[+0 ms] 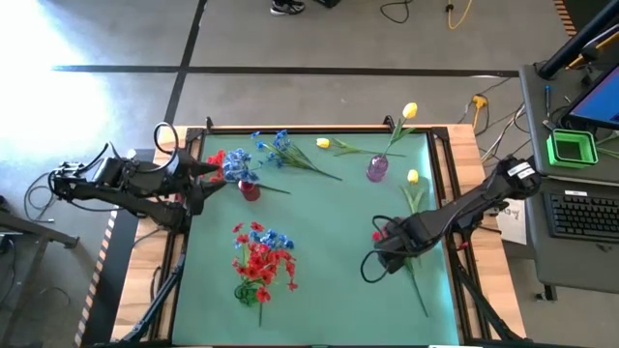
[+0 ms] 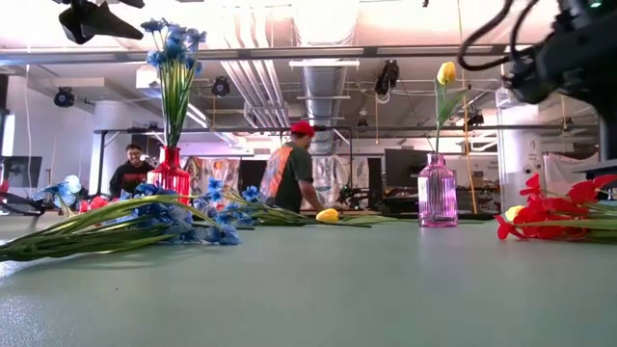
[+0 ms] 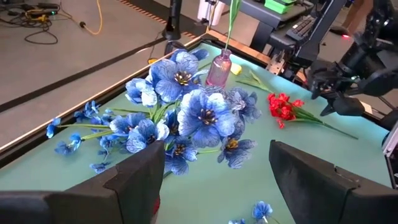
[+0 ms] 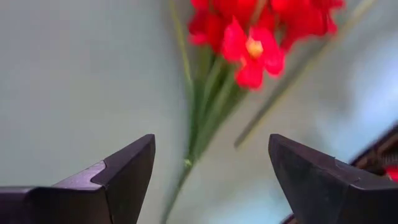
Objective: Sort flowers into vase by color
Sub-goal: Put the bottom red flower into the green vase
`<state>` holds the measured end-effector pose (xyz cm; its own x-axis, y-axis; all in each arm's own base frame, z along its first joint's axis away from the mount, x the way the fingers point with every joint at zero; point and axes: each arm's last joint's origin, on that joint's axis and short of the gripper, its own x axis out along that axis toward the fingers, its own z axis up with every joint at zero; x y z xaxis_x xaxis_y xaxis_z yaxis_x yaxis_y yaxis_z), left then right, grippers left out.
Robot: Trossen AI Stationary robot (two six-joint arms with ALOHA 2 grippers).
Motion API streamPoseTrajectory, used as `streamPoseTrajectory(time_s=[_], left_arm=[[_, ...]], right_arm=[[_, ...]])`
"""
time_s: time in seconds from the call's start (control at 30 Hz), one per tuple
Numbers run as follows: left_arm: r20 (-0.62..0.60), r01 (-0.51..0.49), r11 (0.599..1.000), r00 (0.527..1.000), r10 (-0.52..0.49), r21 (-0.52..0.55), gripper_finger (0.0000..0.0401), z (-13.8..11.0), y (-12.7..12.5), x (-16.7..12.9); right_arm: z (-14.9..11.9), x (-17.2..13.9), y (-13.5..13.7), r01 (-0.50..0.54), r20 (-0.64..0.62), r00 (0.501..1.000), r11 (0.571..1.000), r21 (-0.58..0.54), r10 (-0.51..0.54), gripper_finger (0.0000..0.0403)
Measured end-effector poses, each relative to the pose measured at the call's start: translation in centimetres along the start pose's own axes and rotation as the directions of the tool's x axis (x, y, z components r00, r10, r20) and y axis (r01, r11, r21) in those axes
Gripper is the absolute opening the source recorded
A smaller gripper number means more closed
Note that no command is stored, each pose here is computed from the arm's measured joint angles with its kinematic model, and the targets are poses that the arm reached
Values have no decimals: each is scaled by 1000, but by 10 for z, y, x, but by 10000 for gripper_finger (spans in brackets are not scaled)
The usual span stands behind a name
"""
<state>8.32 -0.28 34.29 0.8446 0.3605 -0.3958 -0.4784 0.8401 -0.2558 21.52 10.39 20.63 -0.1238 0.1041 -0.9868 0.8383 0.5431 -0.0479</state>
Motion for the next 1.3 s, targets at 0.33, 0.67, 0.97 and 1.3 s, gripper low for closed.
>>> streamPoseTrajectory(time_s=[0.33, 0.67, 0.97, 1.3], left_arm=[[15, -16, 999, 1000, 16, 29, 276, 1, 0, 0], [105, 5, 997, 994, -14, 79, 276, 22, -4, -11], [161, 69, 982, 982, -98, 178, 276, 38, -21, -5], [167, 70, 982, 981, -100, 176, 276, 44, -23, -6]], right_arm=[[-11, 17, 6, -71, 61, 996, 997, 23, 69, 305], [-7, 49, -5, -69, 79, 995, 994, 81, 63, 275], [-3, 67, -10, -124, 143, 984, 987, 104, 108, 162], [-2, 67, -9, -136, 153, 981, 987, 82, 122, 27]])
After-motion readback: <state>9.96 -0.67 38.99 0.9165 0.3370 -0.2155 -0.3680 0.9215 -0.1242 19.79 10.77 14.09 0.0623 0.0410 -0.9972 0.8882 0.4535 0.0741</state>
